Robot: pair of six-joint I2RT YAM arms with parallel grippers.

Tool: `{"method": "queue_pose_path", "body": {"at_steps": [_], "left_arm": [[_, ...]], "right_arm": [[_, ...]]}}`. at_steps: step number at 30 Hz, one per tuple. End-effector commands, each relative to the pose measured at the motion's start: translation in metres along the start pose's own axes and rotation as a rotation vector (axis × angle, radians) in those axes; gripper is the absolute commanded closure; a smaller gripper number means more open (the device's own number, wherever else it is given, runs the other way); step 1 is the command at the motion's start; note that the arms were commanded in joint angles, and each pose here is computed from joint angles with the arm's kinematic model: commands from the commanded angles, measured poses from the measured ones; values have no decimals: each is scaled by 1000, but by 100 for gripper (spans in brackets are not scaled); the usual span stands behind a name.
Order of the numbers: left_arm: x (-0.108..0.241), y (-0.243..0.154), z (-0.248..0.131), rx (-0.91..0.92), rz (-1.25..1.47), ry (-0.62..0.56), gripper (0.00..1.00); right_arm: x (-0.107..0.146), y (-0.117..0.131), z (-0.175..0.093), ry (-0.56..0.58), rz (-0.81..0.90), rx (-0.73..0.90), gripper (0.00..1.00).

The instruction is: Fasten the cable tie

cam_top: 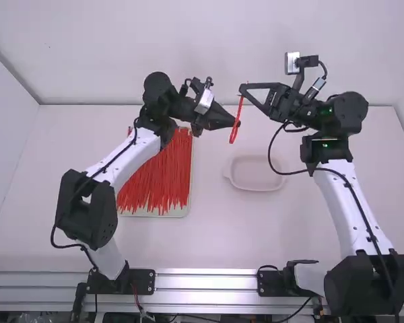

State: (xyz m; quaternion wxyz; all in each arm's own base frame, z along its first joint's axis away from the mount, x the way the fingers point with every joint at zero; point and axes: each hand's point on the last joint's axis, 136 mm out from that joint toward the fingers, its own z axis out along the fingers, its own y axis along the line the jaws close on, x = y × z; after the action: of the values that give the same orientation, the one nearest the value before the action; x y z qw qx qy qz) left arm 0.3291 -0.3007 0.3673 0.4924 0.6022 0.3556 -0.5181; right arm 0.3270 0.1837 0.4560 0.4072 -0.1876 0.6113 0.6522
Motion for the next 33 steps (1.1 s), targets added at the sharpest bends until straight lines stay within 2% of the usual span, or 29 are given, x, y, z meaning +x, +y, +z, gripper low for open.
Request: {"method": "queue_pose_path", "body": {"at_steps": [1, 10, 26, 27, 28, 29, 33], "left_arm": [[28, -12, 3, 60, -65, 6, 98], [68, -17, 2, -15, -87, 11, 98], [77, -22, 1, -16, -94, 11, 98], [77, -22, 0, -17, -92, 11, 98], [76, -22, 0, -16, -85, 11, 98], [75, -22, 0, -16, -83, 11, 98], [70, -18, -7, -34, -85, 8, 98]], "right_arm": [[-19, 24, -1, -69, -49, -13, 100], [-28, 35, -1, -75, -83, -23, 100], [-26, 35, -5, -53, -87, -23, 100], [-23, 36, -4, -40, -95, -26, 88], [-21, 36, -4, -24, -105, -29, 65], [-19, 35, -4, -16, -112, -29, 57], [-4, 17, -4, 48, -74, 7, 2]]}}
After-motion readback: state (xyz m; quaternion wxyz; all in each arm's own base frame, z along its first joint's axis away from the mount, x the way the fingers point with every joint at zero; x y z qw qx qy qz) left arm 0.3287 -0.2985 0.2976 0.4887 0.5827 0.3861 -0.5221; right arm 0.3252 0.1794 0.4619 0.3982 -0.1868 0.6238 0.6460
